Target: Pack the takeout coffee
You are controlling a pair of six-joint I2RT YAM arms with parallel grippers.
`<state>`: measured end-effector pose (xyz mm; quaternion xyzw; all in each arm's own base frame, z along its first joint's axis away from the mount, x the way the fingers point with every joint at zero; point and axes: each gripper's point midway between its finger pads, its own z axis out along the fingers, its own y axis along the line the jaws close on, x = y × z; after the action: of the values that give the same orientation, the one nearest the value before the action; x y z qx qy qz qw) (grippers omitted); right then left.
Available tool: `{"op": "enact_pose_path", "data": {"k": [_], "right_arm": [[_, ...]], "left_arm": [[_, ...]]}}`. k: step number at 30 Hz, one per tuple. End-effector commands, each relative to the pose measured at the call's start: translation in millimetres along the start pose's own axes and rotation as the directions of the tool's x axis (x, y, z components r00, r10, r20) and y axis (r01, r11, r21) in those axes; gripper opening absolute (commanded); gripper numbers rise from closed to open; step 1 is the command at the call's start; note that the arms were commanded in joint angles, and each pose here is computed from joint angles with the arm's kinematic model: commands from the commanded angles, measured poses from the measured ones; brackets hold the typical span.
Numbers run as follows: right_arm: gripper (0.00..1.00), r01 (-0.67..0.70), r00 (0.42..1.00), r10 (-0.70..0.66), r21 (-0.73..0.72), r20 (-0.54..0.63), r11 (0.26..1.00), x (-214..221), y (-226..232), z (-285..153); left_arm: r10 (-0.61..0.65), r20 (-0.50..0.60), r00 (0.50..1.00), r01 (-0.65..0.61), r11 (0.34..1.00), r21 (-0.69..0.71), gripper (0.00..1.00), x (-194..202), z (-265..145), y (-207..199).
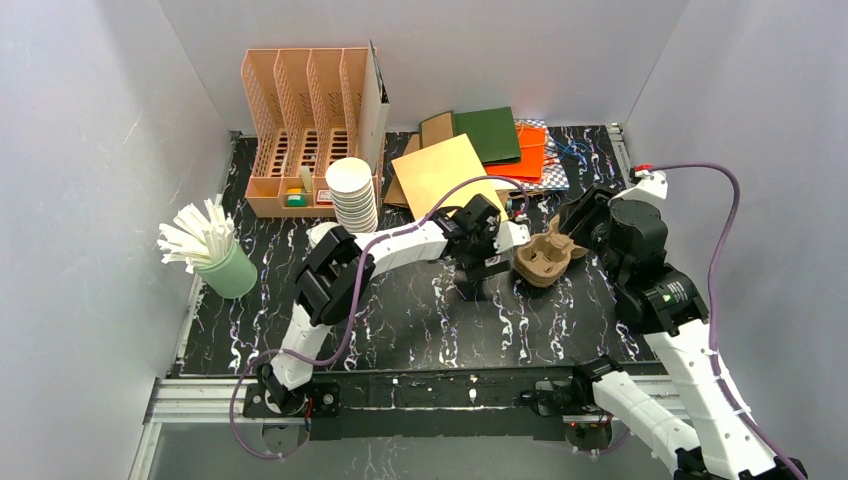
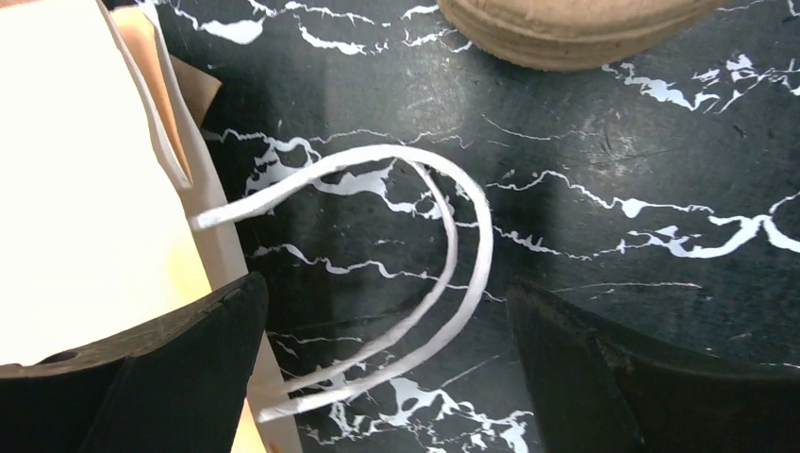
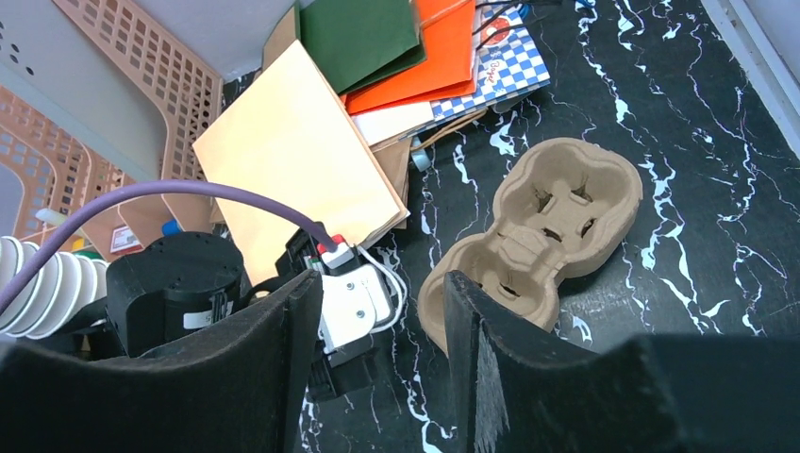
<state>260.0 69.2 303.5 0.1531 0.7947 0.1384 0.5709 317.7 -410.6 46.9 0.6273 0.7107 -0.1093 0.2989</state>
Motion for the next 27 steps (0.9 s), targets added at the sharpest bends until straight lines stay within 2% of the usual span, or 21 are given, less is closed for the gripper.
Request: {"op": "enact_pose_path", "data": {"k": [1, 2, 7, 10, 13, 20, 27], "right_arm": [[0.59, 0.01, 0.999, -0.009, -0.021, 0.047, 1.0, -12, 6, 3], [0.59, 0.011, 0.999, -0.01, -0.021, 0.046, 1.0, -12, 6, 4], [0.58, 0.021, 1.0, -0.02, -0.036, 0.019, 0.999, -3, 8, 9], [0.57, 0.027, 1.0, -0.028, -0.053, -0.014, 0.998, 7, 10, 12], [0.57, 0.029, 0.998, -0.033, -0.082, -0.045, 0.996, 19, 13, 15], [0.56, 0.011, 0.993, -0.028, -0.151, -0.114, 0.988, 39, 24, 20], [0.53, 0.023, 0.995, -0.048, -0.263, -0.089, 0.964, 34, 42, 12]], "left_arm": [[0.068, -0.003, 0.998, -0.068, 0.997, -0.023, 0.91, -10, -6, 17], [0.065, -0.01, 0.998, -0.065, 0.998, -0.022, 0.84, -9, -5, 18], [0.029, -0.017, 0.999, -0.029, 0.999, -0.017, 0.28, -17, -13, 20], [-0.005, 0.037, 0.999, 0.006, 1.0, -0.017, 0.06, -37, -39, 21], [-0.025, 0.115, 0.993, 0.028, 0.999, -0.018, 0.0, -59, -70, 22], [-0.117, 0.26, 0.959, 0.148, 0.983, -0.104, 0.0, -98, -138, 39], [-0.272, 0.433, 0.859, 0.36, 0.923, -0.135, 0.0, -140, -198, 59]]}}
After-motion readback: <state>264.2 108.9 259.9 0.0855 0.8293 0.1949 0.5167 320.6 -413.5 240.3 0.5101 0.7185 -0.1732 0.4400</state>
